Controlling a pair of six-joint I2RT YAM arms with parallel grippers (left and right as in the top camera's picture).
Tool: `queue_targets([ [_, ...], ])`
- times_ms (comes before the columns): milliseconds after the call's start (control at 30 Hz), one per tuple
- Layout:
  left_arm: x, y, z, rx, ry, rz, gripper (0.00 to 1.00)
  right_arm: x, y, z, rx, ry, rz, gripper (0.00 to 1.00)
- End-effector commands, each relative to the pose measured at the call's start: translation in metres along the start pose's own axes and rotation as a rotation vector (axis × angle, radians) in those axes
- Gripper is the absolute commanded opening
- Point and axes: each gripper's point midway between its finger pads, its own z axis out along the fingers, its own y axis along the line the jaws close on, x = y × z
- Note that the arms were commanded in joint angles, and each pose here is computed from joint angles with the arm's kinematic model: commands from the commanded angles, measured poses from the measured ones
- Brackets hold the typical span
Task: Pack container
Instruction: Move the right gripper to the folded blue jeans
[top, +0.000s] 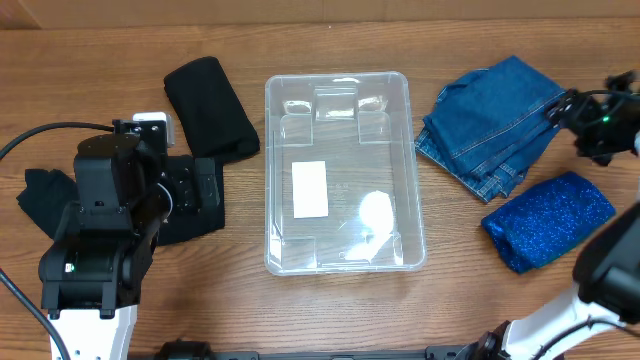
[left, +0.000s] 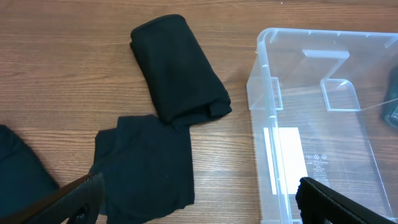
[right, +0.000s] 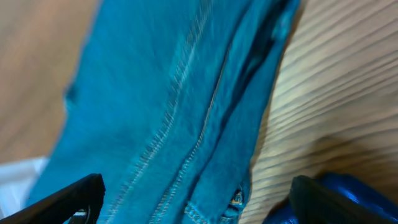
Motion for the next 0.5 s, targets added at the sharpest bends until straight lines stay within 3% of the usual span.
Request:
queue_targets([
  [0, -0.008, -0.005, -0.006, 0.018, -0.024, 0.031, 1.0, 0.002, 0.001, 0.017, -0.044, 0.034, -0.049, 0.99],
  [467, 0.0, -0.004, 0.0, 0.014, 0.023, 0.03, 1.0, 0.019, -0.03, 0.074, -0.011, 0.139, -0.021, 1.0],
])
